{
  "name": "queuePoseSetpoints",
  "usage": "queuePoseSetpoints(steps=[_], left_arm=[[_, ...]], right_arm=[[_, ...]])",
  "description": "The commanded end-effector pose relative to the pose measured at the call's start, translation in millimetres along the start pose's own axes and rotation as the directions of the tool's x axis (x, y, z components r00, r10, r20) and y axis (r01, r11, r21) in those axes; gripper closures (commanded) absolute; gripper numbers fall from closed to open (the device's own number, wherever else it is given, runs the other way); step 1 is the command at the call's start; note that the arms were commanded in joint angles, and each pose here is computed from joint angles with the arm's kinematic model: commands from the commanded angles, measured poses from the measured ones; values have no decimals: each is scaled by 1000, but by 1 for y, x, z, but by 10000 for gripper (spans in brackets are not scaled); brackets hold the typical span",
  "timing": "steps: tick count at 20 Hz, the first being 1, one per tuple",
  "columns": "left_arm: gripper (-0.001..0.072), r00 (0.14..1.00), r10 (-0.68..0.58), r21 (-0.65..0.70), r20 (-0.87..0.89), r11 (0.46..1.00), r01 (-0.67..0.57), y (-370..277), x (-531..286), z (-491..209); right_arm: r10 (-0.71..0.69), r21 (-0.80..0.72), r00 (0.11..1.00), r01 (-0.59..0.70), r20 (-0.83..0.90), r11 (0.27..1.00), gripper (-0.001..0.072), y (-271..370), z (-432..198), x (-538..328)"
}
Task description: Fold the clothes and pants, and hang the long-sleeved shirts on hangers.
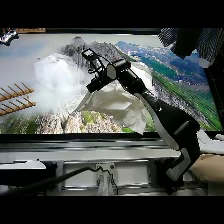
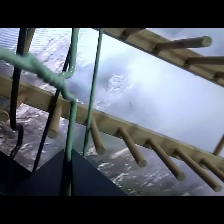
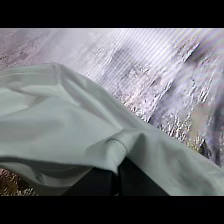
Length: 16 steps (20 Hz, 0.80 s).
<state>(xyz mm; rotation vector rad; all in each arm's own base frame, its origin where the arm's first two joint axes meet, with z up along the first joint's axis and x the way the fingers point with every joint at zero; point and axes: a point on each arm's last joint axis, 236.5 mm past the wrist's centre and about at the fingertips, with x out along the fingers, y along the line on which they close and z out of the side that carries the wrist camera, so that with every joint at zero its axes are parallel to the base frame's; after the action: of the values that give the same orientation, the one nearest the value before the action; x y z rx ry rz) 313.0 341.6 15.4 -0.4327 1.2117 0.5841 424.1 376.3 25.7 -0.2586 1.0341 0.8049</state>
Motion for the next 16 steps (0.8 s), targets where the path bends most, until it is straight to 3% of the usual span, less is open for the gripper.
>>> queuePoseSetpoints(steps=[1, 5, 12, 16], left_arm=[[695, 997, -62, -12, 50, 998, 62, -19, -20, 7], [694, 977, -164, 34, 134, 986, 160, -57, -52, 19], [695, 887, -203, 169, 415, 975, 145, -108, -158, 47], [695, 760, -453, 280, 466, 890, 359, -192, -226, 33]], right_arm=[[-1, 0, 1000, 1, 3, 1000, 693, 0, 1, 0], [-3, 1, 1000, 3, 15, 1000, 692, -1, 4, 0], [1, 3, 1000, -1, 12, 1000, 692, 0, 3, 0], [-5, 2, 1000, 5, 18, 1000, 692, -2, 4, 0]])
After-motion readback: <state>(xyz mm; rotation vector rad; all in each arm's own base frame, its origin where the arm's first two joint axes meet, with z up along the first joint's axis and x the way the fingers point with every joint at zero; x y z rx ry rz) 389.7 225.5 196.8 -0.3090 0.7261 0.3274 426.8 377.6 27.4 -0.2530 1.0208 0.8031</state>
